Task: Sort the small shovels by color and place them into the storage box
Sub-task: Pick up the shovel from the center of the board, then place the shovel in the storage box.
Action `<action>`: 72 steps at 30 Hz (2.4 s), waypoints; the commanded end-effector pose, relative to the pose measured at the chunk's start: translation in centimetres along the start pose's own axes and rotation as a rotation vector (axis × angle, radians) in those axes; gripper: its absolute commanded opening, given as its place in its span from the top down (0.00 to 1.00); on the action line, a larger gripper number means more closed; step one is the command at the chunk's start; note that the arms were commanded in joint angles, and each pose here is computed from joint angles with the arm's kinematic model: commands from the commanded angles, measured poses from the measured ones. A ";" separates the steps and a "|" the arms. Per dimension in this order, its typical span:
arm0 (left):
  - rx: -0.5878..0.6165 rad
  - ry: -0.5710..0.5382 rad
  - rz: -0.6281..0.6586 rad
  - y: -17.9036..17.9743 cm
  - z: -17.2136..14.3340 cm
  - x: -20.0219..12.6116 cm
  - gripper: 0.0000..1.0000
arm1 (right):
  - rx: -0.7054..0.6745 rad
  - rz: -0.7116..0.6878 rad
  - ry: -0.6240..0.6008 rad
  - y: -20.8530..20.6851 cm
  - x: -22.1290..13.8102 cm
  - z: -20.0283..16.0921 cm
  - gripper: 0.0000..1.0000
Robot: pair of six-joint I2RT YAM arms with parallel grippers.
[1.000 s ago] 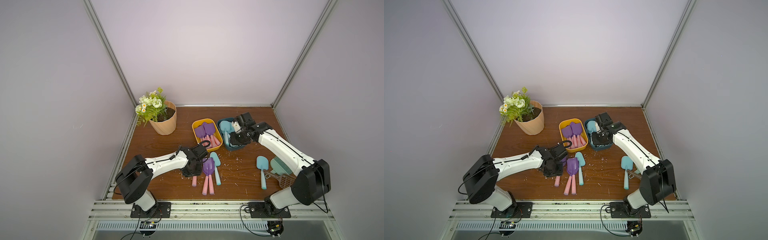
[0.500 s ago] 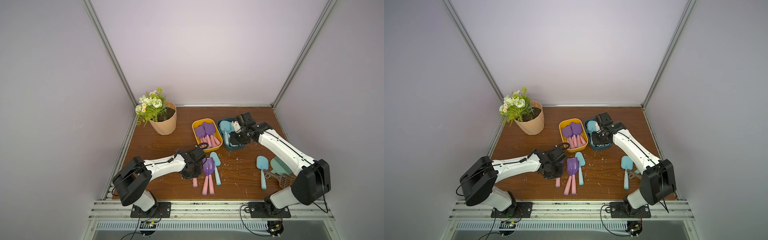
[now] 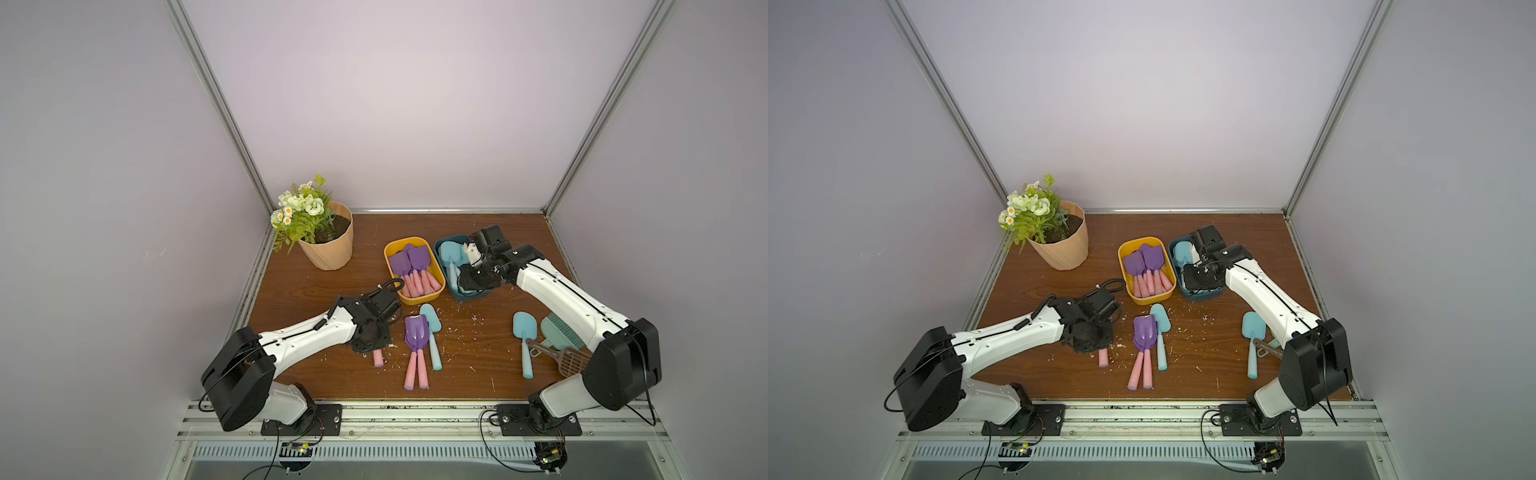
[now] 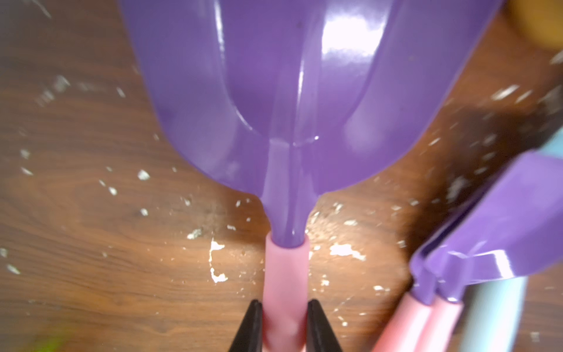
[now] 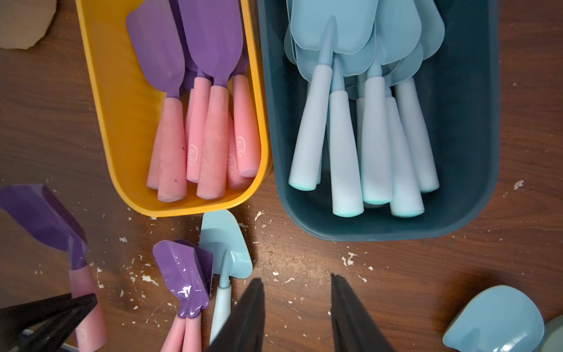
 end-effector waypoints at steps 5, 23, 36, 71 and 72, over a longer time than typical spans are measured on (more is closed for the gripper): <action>0.007 -0.026 0.055 0.3 0.9 -0.1 0.99 | 0.006 0.011 -0.010 0.1 -0.2 -0.2 0.60; 0.112 0.011 0.022 -2.6 0.7 3.1 0.99 | 0.055 -0.099 0.017 -1.2 1.3 -1.4 0.59; 0.095 -0.096 0.001 -3.3 2.0 -0.5 0.99 | 0.082 -0.132 -0.009 -1.7 -0.1 -0.9 0.59; 0.053 -0.146 -0.189 -16.2 13.7 -1.1 0.99 | 0.055 -0.138 -0.016 -1.9 -1.2 -2.0 0.59; 0.044 -0.147 -0.181 -16.1 13.9 -0.8 0.99 | 0.054 -0.139 -0.016 -2.0 -1.2 -2.1 0.59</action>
Point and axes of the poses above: each gripper's point midway between its finger pads, its own x axis out along the fingers, its own y axis along the line the jaws close on, z = x × y, the point moved 6 cm from there along -x, back along the fingers, and after that the axes turned 9 degrees about -x, right-handed, at the moved point
